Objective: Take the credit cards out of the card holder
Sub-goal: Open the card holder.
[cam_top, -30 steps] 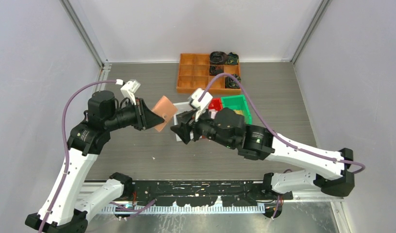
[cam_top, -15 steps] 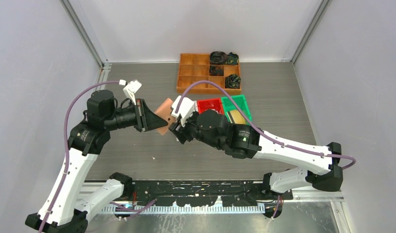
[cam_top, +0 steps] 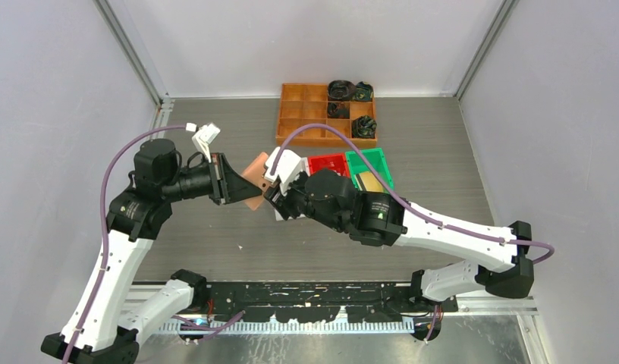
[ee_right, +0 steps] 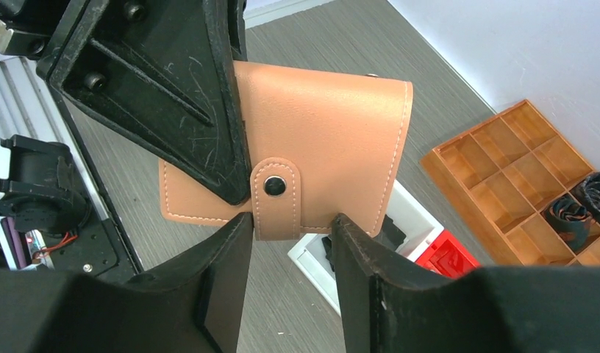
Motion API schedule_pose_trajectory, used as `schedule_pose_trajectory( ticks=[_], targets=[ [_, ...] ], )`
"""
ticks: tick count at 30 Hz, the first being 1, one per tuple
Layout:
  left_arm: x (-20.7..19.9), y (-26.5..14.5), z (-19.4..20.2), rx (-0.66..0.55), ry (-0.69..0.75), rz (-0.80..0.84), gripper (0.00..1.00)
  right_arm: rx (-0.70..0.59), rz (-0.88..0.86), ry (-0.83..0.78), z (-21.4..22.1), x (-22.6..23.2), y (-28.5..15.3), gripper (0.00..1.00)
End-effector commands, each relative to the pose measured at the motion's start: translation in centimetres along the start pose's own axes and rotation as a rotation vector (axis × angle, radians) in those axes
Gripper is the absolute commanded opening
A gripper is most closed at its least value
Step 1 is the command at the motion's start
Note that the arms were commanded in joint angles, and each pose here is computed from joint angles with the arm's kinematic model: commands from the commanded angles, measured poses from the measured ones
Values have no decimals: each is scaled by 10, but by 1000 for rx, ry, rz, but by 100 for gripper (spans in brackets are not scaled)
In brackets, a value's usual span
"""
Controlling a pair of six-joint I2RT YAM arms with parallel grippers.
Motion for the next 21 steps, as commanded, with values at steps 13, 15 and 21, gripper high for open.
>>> schedule_pose_trajectory(
  ticks=[13, 15, 21],
  targets=[
    [-49, -15, -18, -44, 73, 204, 0, -139, 77, 57, -35, 1, 21, 23],
    [-51, -16, -20, -49, 67, 207, 0, -160, 96, 49, -38, 2, 21, 8],
    [-55, -18, -24, -54, 59, 208, 0, -247, 252, 73, -44, -17, 18, 1]
  ],
)
Point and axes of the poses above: each gripper's point midway between its finger pads, its own y axis out along the fingers, its own x axis along the line the jaws close on, z = x × y, the point moved 1 cm from there along -y, back along the fingers, and after that the axes turned 14 degrees about y, right-handed, at the moved point
